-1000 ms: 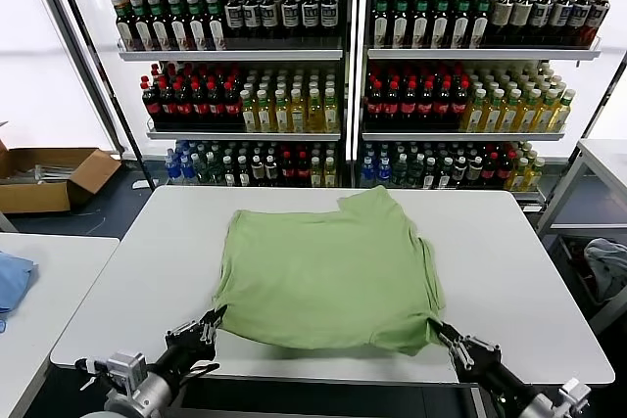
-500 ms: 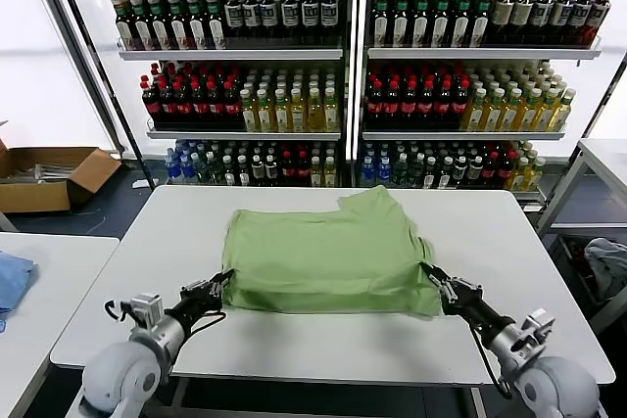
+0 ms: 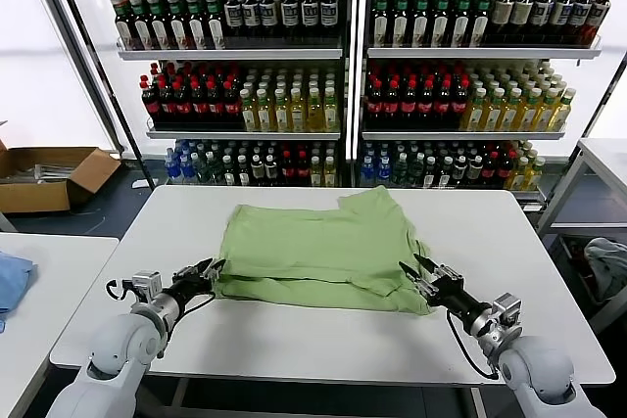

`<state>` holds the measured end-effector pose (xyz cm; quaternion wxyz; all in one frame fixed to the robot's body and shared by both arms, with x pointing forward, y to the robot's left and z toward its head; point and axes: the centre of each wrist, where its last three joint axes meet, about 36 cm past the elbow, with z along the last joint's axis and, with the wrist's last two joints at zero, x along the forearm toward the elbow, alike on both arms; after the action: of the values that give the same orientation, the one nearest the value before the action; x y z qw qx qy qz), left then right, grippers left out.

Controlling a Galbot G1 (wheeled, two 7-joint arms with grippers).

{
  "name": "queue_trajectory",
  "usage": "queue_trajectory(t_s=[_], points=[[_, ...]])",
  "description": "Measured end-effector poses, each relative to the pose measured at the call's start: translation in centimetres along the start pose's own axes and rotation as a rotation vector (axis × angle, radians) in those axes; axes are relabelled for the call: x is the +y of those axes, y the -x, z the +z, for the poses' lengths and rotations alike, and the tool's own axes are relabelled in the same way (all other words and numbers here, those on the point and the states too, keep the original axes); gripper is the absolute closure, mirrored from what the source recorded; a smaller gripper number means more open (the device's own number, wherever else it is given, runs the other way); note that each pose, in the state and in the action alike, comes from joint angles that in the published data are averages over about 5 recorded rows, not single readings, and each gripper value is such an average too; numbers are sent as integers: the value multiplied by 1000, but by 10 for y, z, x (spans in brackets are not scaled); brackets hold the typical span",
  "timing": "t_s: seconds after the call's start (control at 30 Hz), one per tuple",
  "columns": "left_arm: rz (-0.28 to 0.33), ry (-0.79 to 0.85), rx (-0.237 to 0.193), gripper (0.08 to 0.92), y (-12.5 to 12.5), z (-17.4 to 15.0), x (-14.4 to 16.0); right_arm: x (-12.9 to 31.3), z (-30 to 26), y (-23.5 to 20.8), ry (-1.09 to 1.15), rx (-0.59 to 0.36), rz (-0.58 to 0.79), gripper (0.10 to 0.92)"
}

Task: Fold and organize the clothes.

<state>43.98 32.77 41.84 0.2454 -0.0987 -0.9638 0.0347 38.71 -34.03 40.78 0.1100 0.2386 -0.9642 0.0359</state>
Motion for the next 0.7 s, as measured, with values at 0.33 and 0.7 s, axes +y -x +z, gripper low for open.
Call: queue_trajectory(t_s=[0.33, 0.7], points=[[-10, 6, 35, 252, -13, 20, -4, 21, 20, -12, 36, 98, 62, 208], [0, 2, 80, 213, -5, 37, -7, 35, 37, -4, 105, 189, 108, 490]])
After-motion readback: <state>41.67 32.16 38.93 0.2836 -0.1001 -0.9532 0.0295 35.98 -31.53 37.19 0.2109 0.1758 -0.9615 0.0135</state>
